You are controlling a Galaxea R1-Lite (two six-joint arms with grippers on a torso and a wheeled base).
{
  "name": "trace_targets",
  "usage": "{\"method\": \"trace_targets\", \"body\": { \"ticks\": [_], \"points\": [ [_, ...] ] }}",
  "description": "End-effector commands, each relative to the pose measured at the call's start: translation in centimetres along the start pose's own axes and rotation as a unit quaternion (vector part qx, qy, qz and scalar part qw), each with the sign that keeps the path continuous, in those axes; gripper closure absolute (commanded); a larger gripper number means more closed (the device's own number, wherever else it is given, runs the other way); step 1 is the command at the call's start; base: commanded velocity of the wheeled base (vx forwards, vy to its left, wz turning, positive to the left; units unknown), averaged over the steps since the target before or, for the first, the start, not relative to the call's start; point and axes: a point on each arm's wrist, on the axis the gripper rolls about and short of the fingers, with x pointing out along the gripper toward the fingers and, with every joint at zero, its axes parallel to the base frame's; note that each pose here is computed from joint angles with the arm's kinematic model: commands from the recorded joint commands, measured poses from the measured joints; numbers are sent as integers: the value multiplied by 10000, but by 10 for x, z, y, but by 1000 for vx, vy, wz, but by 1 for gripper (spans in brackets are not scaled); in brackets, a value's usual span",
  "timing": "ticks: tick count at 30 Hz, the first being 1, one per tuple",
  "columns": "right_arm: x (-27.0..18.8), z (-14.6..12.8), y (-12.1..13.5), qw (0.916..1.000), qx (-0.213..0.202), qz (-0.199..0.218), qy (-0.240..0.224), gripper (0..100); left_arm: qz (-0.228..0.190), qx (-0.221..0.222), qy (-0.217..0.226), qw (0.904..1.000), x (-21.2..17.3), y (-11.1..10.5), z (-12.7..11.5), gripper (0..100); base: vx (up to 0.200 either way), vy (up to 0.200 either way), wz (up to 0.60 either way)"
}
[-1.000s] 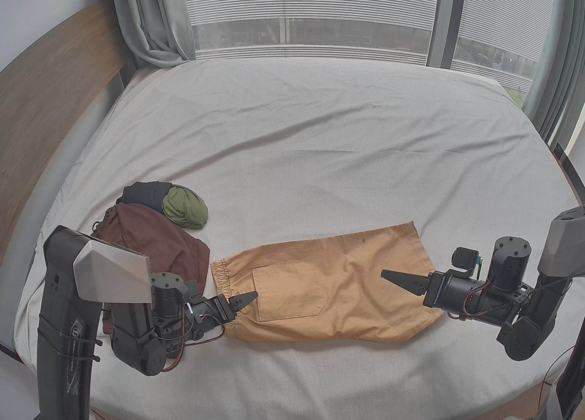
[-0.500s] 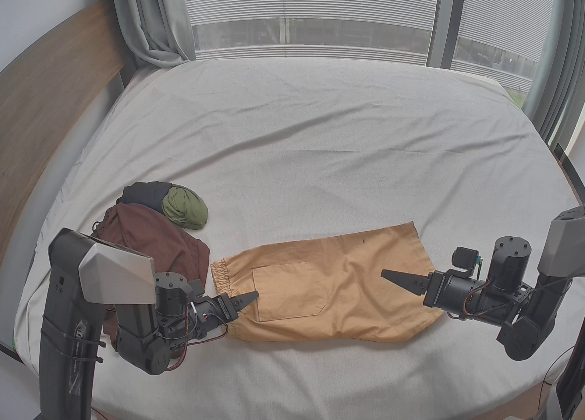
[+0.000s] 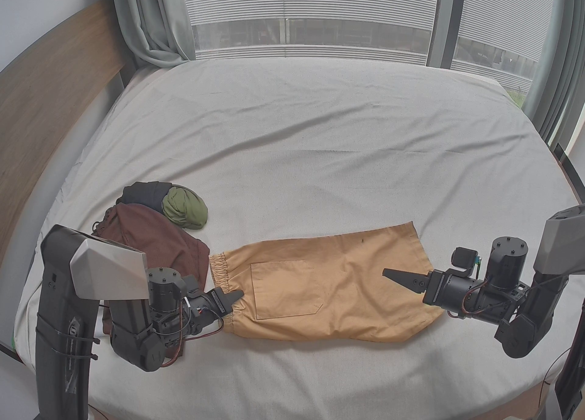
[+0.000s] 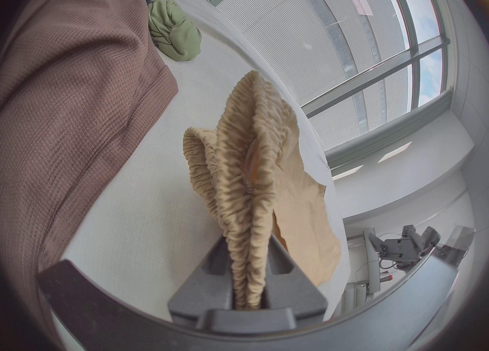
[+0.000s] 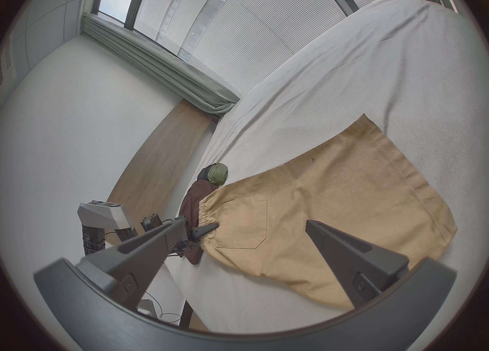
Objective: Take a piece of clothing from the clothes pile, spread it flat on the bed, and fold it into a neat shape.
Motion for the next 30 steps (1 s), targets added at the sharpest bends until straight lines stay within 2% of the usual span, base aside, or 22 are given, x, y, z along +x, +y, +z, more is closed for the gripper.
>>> {"method": "trace_targets", "body": {
  "ticks": [1,8,12,17,21,30],
  "points": [
    [0,0,-7,9999,45,-89,-4,0,-133,-77,-35,9999,-10,-14,6,100,0,0,0],
    [0,1,-24,9997,187,-171,54,0,-247,-154,-63,9996,-13,-20,10,100,0,0,0],
    [5,-4,-41,9988,298,-358,124,0,-283,-146,-103,9994,-17,-19,16,100,0,0,0],
    [7,-9,-46,9986,254,-420,213,0,-310,-150,-147,9993,-22,-21,21,100,0,0,0],
    [10,-17,-55,9977,250,-521,354,0,-319,-149,-364,9987,-31,-22,34,100,0,0,0],
    [18,-29,-62,9962,338,-580,553,0,-261,-161,-396,9987,-35,-17,37,100,0,0,0]
  ]
}}
